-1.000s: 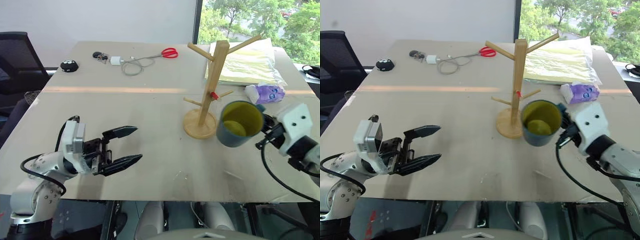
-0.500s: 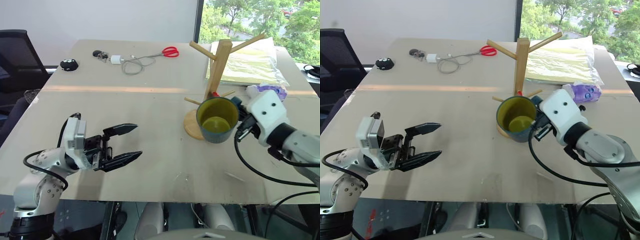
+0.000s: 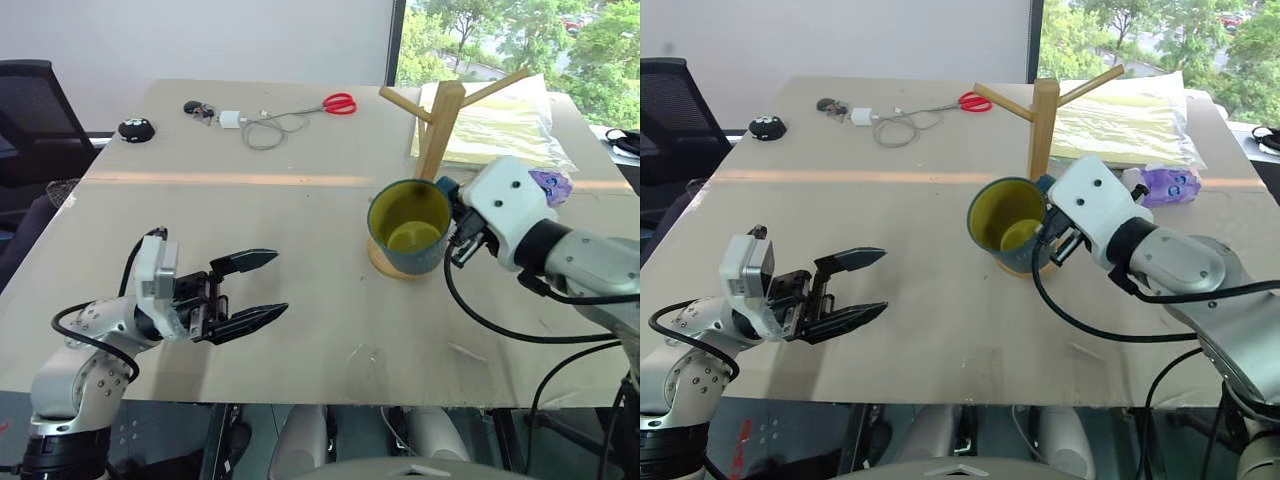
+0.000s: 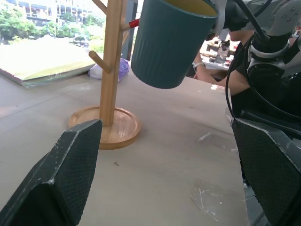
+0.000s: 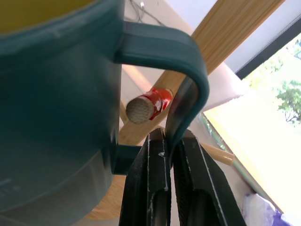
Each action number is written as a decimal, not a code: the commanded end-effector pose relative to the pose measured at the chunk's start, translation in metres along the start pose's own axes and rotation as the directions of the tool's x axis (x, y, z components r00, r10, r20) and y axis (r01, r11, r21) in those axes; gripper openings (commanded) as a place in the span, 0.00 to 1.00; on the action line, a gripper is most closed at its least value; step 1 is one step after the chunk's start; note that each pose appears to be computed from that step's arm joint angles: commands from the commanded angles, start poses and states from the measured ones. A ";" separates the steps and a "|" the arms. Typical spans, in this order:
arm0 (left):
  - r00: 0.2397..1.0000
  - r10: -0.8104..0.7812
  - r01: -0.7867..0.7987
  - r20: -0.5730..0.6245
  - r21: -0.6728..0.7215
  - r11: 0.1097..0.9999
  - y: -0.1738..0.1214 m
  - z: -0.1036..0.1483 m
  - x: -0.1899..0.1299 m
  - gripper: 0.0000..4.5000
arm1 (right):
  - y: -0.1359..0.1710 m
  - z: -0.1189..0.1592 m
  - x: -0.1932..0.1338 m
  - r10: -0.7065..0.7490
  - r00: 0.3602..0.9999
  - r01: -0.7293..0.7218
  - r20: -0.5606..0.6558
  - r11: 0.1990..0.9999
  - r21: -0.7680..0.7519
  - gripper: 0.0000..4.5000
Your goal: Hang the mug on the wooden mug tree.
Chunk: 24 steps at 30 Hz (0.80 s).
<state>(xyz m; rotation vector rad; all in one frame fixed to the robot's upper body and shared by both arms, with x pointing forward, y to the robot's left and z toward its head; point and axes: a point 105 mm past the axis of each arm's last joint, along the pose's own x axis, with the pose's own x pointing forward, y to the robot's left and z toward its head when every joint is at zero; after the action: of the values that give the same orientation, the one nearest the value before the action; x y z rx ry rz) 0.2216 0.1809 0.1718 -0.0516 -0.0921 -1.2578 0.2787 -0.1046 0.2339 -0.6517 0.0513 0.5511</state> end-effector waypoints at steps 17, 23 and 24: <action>0.995 0.036 -0.036 0.091 0.003 0.999 -0.008 0.010 -0.012 1.00 | -0.021 -0.014 -0.043 0.061 0.989 -0.091 0.138 0.971 0.221 0.79; 0.976 0.215 -0.217 -0.035 -0.051 0.975 0.012 -0.018 -0.033 1.00 | -0.014 -0.066 -0.081 0.111 0.988 -0.137 0.104 0.946 0.295 0.79; 0.968 0.241 -0.245 -0.065 -0.053 0.968 0.015 -0.023 -0.036 1.00 | -0.012 -0.075 -0.086 0.120 0.988 -0.143 0.093 0.943 0.301 0.79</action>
<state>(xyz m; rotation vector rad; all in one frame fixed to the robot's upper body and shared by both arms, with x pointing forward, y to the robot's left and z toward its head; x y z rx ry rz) 0.2232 0.2127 0.1447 -0.1178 -0.0080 -1.0475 0.2238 -0.1916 0.1851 -0.2679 0.1941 0.6761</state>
